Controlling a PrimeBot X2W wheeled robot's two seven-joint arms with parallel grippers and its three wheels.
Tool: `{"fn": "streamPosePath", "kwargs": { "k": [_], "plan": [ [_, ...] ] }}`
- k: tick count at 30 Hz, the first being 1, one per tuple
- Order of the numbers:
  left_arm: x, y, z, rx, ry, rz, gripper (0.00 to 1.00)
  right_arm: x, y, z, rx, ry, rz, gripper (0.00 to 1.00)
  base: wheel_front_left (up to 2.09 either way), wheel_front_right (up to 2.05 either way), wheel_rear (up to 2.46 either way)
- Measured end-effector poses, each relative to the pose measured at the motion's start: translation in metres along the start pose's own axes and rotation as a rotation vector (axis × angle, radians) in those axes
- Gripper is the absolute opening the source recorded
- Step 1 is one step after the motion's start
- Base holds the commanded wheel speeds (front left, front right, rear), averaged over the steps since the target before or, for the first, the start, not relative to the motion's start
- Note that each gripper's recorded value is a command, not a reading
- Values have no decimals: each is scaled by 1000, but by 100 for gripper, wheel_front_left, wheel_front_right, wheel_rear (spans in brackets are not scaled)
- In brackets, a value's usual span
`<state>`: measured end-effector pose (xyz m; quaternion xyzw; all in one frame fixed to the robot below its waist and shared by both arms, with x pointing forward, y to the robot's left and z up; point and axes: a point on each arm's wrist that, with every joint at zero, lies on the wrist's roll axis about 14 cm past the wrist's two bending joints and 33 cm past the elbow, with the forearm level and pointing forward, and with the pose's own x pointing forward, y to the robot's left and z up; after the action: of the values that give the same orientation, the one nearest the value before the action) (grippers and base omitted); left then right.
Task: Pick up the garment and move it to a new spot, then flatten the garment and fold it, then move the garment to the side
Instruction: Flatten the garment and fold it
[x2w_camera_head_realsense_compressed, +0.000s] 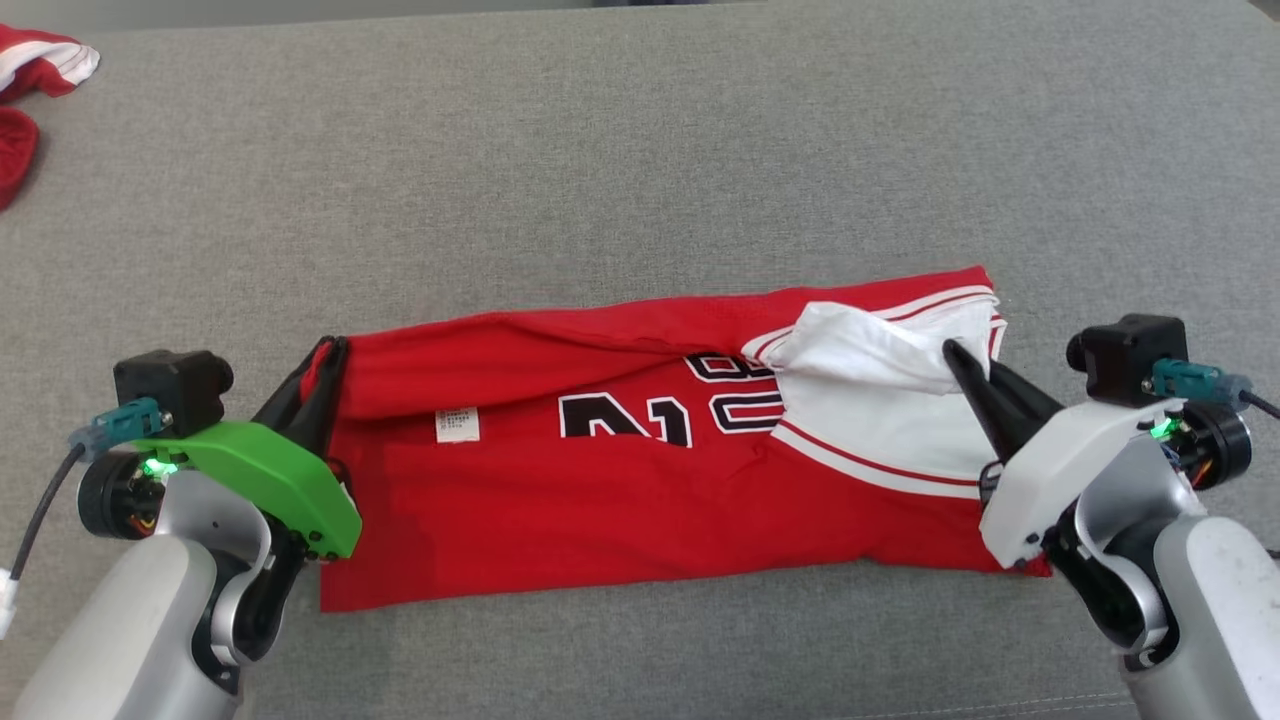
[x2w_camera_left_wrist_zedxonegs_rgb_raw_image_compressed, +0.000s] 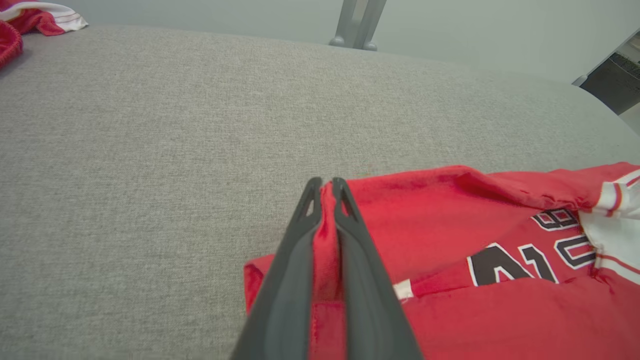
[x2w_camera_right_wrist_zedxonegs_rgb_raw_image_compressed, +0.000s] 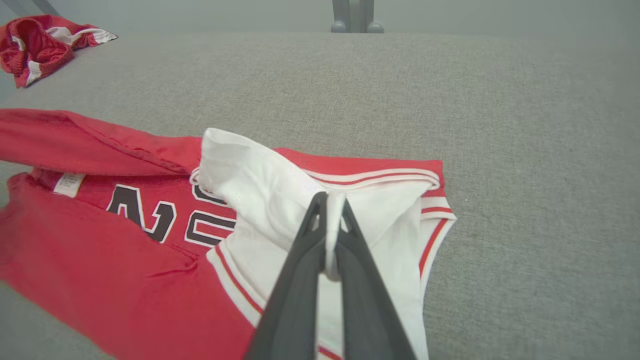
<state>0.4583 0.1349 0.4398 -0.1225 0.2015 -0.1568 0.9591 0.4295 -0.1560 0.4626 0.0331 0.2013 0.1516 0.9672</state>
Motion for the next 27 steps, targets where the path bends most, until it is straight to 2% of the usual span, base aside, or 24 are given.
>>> {"fn": "streamPosePath", "kwargs": {
  "k": [7, 8, 10, 11, 12, 13, 14, 15, 16, 27],
  "plan": [
    [-13, 2, -17, -34, 14, 17, 0, -19, 8, -27, 77, 36, -19, 0, 0, 0, 0],
    [-15, 3, -19, -35, 15, 20, 0, -20, 9, -29, 84, 37, -21, 5, 0, 0, 0],
    [-18, 2, -23, -39, 17, 23, 0, -23, 8, -31, 78, 31, -31, 47, 0, 0, 0],
    [-19, 1, -26, -45, 16, 24, 0, -24, 7, -33, 81, 26, -38, 86, 0, 0, 0],
    [-21, 0, -28, -49, 16, 22, 10, -25, 7, -34, 82, 24, -41, 100, 0, 0, 0],
    [-23, -2, -30, -59, 9, 20, 33, -27, 7, -36, 80, 24, -46, 100, 0, 0, 0],
    [-25, -4, -32, -68, 5, 19, 48, -29, 6, -39, 83, 24, -52, 100, 0, 0, 0],
    [-28, -6, -34, -79, 0, 17, 96, -30, 5, -42, 86, 25, -57, 100, 0, 0, 0],
    [-31, -8, -35, -86, -8, 17, 100, -32, 5, -44, 93, 26, -63, 100, 0, 0, 0],
    [-61, -9, -23, -186, -174, 95, 100, -53, -19, -46, 157, -29, -172, 100, 0, 0, 0]
  ]
}}
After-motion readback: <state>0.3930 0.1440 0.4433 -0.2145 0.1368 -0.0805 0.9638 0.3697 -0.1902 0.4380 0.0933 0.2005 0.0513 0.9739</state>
